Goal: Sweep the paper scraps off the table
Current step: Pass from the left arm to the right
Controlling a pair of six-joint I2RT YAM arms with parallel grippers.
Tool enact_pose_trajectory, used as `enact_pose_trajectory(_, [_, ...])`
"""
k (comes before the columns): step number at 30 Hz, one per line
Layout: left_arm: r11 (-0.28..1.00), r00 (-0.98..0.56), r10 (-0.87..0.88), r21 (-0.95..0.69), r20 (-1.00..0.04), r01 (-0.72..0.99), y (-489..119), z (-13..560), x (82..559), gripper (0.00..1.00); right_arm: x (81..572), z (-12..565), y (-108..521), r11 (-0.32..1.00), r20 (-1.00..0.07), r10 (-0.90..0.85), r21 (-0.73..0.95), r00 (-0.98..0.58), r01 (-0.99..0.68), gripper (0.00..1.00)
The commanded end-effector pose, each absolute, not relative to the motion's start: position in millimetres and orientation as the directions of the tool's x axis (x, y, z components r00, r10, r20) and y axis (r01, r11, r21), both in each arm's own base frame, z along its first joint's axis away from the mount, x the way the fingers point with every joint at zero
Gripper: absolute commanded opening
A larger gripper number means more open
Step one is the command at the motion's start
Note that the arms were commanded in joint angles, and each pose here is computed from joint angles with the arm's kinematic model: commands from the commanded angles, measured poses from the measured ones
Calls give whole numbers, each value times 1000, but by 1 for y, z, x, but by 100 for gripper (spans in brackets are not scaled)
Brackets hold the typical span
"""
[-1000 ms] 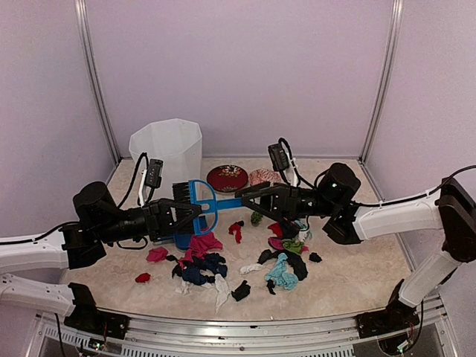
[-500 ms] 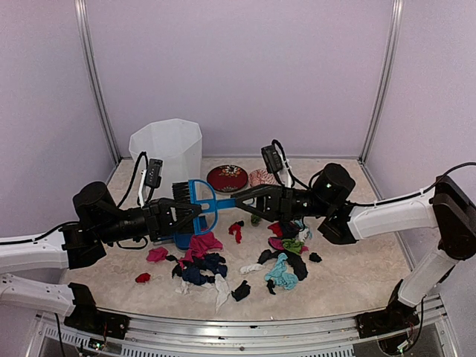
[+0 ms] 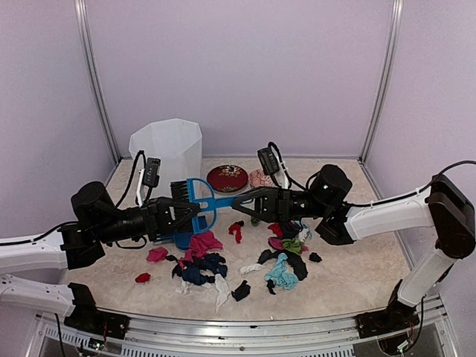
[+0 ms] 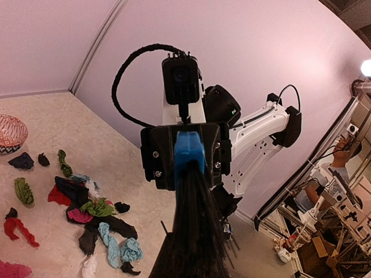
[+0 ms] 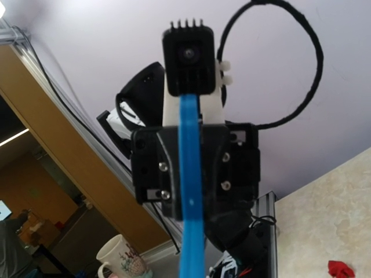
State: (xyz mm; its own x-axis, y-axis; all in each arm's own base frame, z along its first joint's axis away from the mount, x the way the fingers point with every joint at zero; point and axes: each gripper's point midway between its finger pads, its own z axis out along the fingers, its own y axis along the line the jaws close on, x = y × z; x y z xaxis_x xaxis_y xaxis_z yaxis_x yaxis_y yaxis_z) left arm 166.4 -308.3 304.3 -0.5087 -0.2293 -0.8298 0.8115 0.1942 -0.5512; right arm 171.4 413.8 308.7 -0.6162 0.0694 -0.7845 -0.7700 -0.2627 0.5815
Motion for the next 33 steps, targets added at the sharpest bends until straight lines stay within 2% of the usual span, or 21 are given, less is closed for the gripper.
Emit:
enact_pose_trajectory(1, [176,-462,-262,-512,-847,840,-305,321,162,0,164,318,416,-305,-793,80,557,-604,-772,27])
enact_pose_trajectory(24, [176,-472,-249,-519,-846,837,-308,317,161,0,162,323,416,-320,-792,88,552,-604,-770,20])
enact_pose_trajectory(33, [181,-476,-244,-522,-845,833,-309,314,161,0,162,325,416,-323,-794,92,547,-601,-772,24])
